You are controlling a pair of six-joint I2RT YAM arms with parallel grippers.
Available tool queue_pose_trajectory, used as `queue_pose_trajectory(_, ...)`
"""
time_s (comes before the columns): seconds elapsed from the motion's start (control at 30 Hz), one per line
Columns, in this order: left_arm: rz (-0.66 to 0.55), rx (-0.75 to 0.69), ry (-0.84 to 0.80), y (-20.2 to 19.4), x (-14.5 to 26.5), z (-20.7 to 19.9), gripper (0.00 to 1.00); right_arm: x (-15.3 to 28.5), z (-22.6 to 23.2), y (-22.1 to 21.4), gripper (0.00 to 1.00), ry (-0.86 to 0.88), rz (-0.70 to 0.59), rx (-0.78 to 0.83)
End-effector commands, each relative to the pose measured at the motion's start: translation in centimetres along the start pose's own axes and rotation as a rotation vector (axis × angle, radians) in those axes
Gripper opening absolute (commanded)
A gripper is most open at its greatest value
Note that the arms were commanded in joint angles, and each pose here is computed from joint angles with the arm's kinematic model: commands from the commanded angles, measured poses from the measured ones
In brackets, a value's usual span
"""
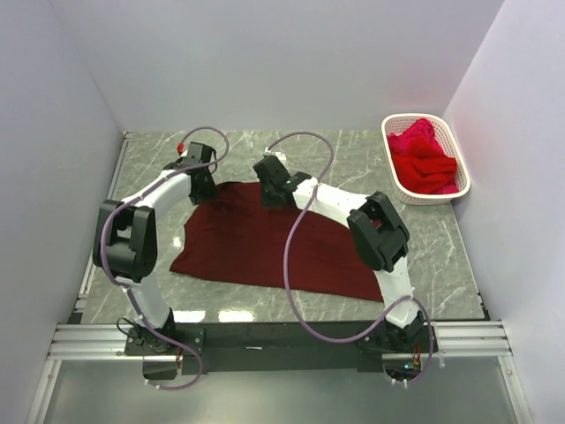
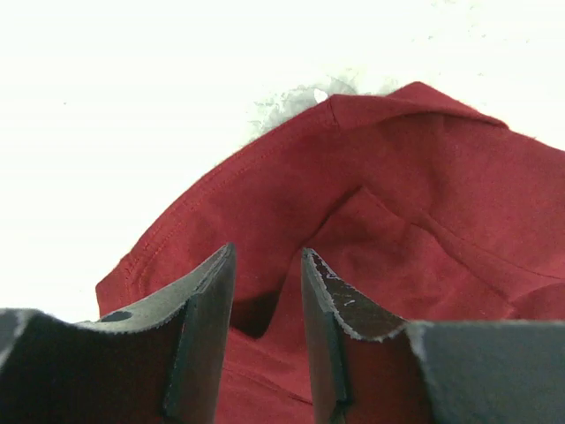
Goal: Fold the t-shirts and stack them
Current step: Fold the tshirt
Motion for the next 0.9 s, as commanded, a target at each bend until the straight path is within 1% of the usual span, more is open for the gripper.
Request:
queue_pose_trajectory(0.0,0.074,0.016,-0.094,-0.3,0.2,-1.8,0.41,-0.3,-0.7,0.1,0.28,-0.040,0.005,-0.020)
queue_pose_trajectory(0.07,0.113,0.024,-0.111,-0.8,-0.2,-2.0,0.40,-0.3,-0.8,0.0,0.28,-0.038,0.000,-0.025)
queue_pose_trajectory(0.13,0.165,0.042,-0.142,-1.8,-0.4,-2.0,0.41,-0.4,-1.0,-0.5,0.28,-0.040,0.009,-0.030)
queue_pose_trajectory(0.17,0.171,0.050,-0.147,-2.0,-0.3,-2.0,0.40,-0.2,-1.0,-0.5,0.28,-0.037,0.006,-0.033)
queue_pose_trajectory(0.27,0.177,0.089,-0.136,-2.4,0.1,-1.3,0.43,-0.2,-1.1,-0.8,0.28,-0.033,0.008,-0.034)
queue_pose_trajectory(0.4,0.152,0.136,-0.157,-2.0,1.2,-0.8,0.51,-0.3,-1.0,-1.1,0.28,-0.023,0.012,-0.034)
queue_pose_trajectory(0.47,0.154,0.158,-0.144,-2.2,1.1,0.0,0.52,-0.3,-1.0,-1.1,0.28,-0.021,0.012,-0.033)
queue_pose_trajectory(0.5,0.141,0.178,-0.144,-1.6,1.2,0.5,0.52,-0.4,-1.0,-1.3,0.28,-0.021,0.016,-0.035)
queue_pose_trajectory(0.57,0.161,0.201,-0.148,-1.9,1.2,1.3,0.52,-0.4,-1.0,-1.3,0.27,-0.022,0.015,-0.035)
queue_pose_trajectory(0.67,0.190,0.232,-0.201,-1.5,1.5,1.7,0.52,-0.5,-1.0,-1.5,0.27,-0.020,0.017,-0.036)
queue_pose_trajectory(0.73,0.228,0.229,-0.237,-1.8,1.7,1.5,0.55,-0.5,-0.9,-1.4,0.27,-0.014,0.016,-0.038)
queue_pose_trajectory(0.77,0.243,0.228,-0.258,-1.9,1.7,1.3,0.58,-0.6,-0.9,-1.6,0.27,-0.009,0.021,-0.038)
queue_pose_trajectory(0.8,0.270,0.229,-0.283,-2.2,1.8,0.9,0.59,-0.6,-0.9,-1.6,0.27,-0.008,0.020,-0.040)
queue_pose_trajectory(0.87,0.282,0.232,-0.333,-2.3,1.8,0.4,0.59,-0.7,-0.8,-1.6,0.27,-0.008,0.021,-0.042)
Point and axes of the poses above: each gripper's point midway between its finger pads, its own x axis back along the fingers, its own z axis along the line the jaws close on, y = z × x, the point moved 5 cm from there along x, back along the fingers, and after that the axes turned 15 degrees about x, right-handed, at the moved point
